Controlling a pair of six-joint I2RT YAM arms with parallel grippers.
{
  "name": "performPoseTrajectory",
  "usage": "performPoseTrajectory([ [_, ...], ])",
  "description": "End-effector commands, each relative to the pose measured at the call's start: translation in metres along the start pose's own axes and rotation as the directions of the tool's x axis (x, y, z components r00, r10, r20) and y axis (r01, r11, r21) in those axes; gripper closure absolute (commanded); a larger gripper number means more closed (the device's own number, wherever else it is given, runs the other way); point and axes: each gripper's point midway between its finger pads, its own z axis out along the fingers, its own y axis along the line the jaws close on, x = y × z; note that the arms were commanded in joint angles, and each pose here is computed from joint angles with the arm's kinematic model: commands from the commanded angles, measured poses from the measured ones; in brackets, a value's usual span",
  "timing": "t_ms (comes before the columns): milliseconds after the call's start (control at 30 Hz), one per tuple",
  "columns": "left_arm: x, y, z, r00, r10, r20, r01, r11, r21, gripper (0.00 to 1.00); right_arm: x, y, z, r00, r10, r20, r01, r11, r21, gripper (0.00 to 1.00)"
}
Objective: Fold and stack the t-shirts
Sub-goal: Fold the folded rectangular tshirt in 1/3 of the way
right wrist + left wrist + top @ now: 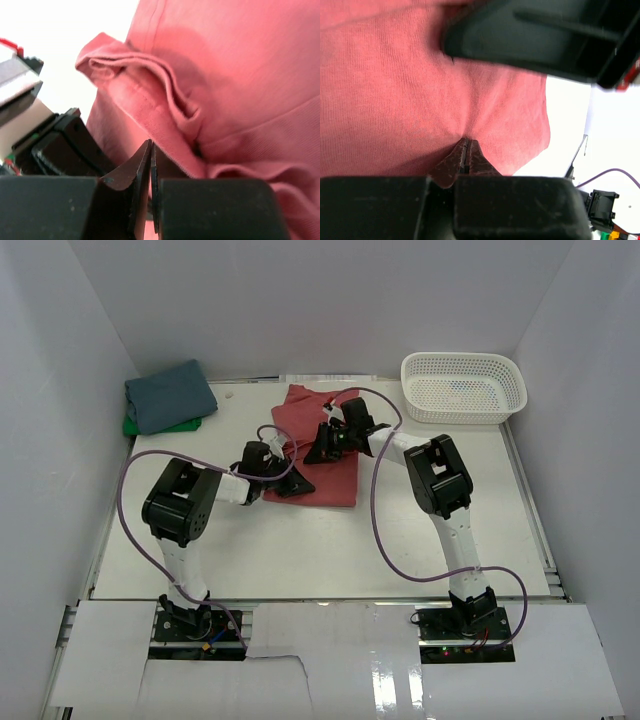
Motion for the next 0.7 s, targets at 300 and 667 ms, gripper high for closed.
performPoseTrajectory([
  [300,0.073,0.005,-0.022,0.992,-0.059,-0.108,0.054,0.997,-0.048,1.00,-0.028,-0.001,0.003,0.996,-0.072,0.043,0.071,0.997,0.036,0.92],
  [667,0.100,0.010,-0.046,0.991,-0.074,-0.108,0.066,0.995,-0.076,1.00,-0.067,0.022,0.001,0.992,-0.087,0.087,0.089,0.996,-0.012,0.92],
])
